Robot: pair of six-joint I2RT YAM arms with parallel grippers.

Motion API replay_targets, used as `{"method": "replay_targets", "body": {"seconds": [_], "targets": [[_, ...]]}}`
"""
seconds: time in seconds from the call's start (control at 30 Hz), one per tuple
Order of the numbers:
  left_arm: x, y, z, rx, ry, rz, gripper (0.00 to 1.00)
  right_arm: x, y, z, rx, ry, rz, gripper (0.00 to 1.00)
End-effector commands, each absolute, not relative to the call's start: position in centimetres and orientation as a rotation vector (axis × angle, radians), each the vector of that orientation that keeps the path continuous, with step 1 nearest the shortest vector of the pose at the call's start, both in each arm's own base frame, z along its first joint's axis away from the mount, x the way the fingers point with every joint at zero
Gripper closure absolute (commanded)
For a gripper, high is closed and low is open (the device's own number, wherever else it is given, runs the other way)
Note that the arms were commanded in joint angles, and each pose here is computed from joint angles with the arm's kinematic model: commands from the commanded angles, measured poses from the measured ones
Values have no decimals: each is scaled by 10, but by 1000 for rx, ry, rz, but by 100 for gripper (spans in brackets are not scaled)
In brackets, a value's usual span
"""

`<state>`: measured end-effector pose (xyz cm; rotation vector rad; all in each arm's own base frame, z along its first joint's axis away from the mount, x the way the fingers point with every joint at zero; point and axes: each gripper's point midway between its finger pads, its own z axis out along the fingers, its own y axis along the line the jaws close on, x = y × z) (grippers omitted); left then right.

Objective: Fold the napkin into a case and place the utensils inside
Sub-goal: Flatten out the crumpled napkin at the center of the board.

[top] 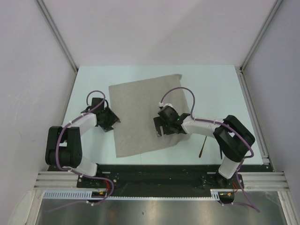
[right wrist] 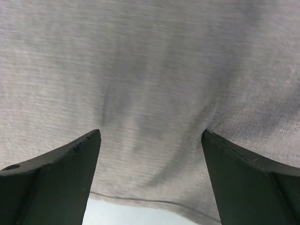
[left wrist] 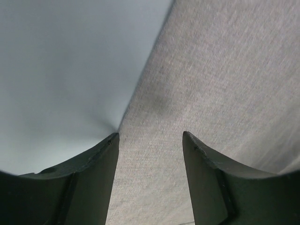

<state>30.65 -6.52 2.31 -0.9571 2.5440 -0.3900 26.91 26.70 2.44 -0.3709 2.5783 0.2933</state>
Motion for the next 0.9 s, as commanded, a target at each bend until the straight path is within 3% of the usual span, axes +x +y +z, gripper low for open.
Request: {"method": "replay_targets", "body": {"seconds": [0.0,0.13,0.2,0.3,0.47,0.53,0.87], "targets": [[302,-14,15,-1059,2522,-164,37,251,328,17,-365,2563,423,7],[311,20,62,-1034,2375,5,37,227,381,6,-458,2582,586,7],[314,22,93,-988,2289,-13,36,218,412,17,-517,2566,713,6],[314,5,124,-846,2250,-109,37,223,410,22,-546,2563,693,5],[303,-70,122,-592,2309,-517,40,242,351,58,-490,2514,572,0],[291,-85,104,-589,2362,-560,43,255,320,69,-411,2509,550,0],[270,-89,30,-856,2599,-375,43,274,215,108,-140,2426,592,0]]}}
